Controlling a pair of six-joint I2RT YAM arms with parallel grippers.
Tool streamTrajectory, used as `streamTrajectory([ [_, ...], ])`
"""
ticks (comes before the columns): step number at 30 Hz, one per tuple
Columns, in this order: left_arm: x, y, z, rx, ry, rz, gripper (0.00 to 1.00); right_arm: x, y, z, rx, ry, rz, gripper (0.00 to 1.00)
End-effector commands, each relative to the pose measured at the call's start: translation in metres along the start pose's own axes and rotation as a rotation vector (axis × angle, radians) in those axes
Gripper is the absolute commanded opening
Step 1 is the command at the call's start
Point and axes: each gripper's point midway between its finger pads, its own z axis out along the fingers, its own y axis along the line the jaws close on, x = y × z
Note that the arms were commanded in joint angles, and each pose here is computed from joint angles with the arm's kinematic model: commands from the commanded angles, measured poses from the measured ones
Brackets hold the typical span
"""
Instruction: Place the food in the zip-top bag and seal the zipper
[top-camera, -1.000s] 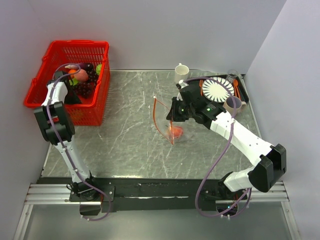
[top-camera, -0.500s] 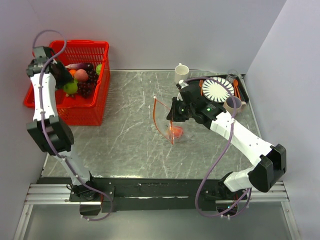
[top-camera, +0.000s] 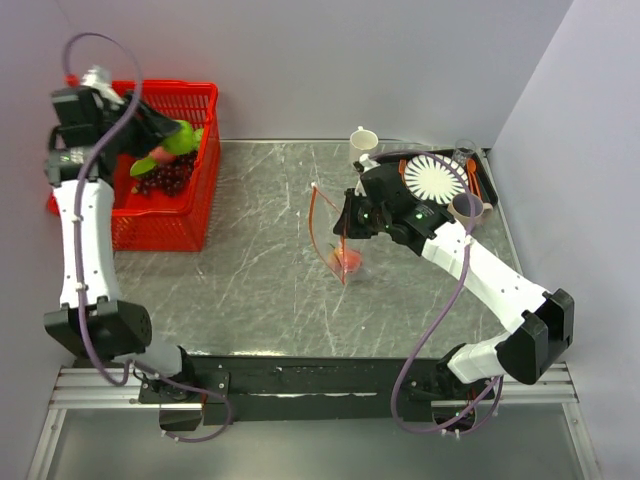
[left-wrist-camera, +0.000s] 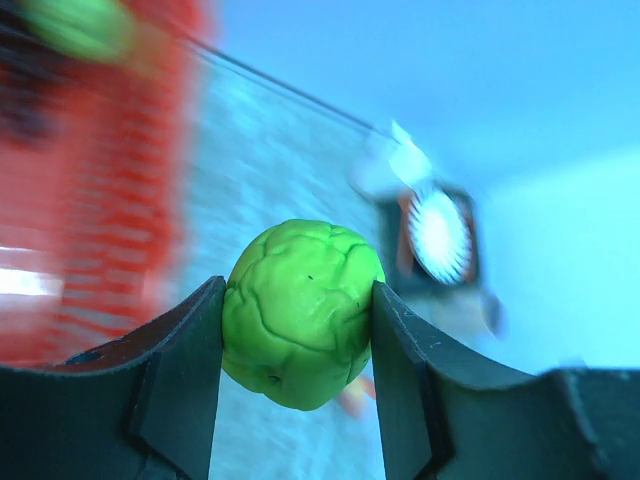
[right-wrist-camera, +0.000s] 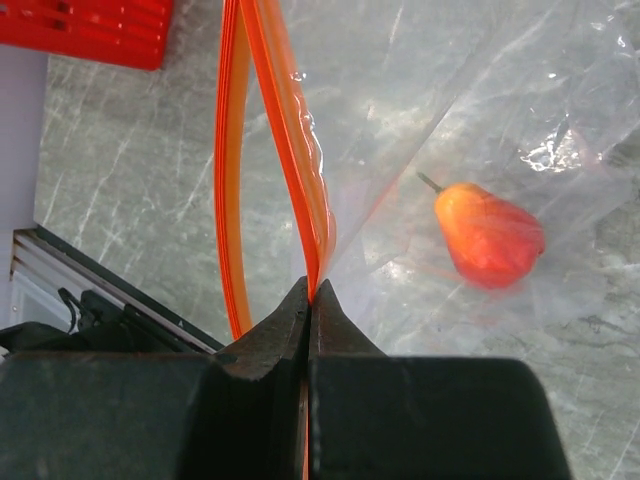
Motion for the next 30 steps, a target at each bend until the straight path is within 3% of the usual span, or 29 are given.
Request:
streamTrajectory([
  [1, 0.047, -0.084, -0.006, 0.286, 0.083, 0.015, 0.3, -0.024, 0.01, -0.007, -0.014, -0.064, -0.008, 0.0],
  [10, 0.16, -0.171, -0.032, 0.649, 0.229, -0.021, 0.33, -0.026, 0.01, -0.003, -0.004, -0.047, -0.018, 0.0],
  [13, 0.2, -0.183, -0.035, 0.718, 0.311, -0.058, 0.32, -0.027, 0.011, -0.002, -0.005, -0.044, -0.016, 0.0],
  [20, 0.243, -0.199, -0.011, 0.684, 0.358, -0.02, 0.34, -0.029, 0.014, -0.004, -0.012, -0.047, -0.015, 0.0],
  [24, 0.258, -0.18, 0.01, 0.537, 0.358, 0.048, 0.33, -0.033, 0.011, -0.006, 0.009, -0.06, -0.009, 0.0],
  [30, 0.287, -0.167, 0.026, 0.464, 0.37, 0.084, 0.32, -0.038, 0.008, -0.011, 0.034, -0.087, 0.013, 0.0],
])
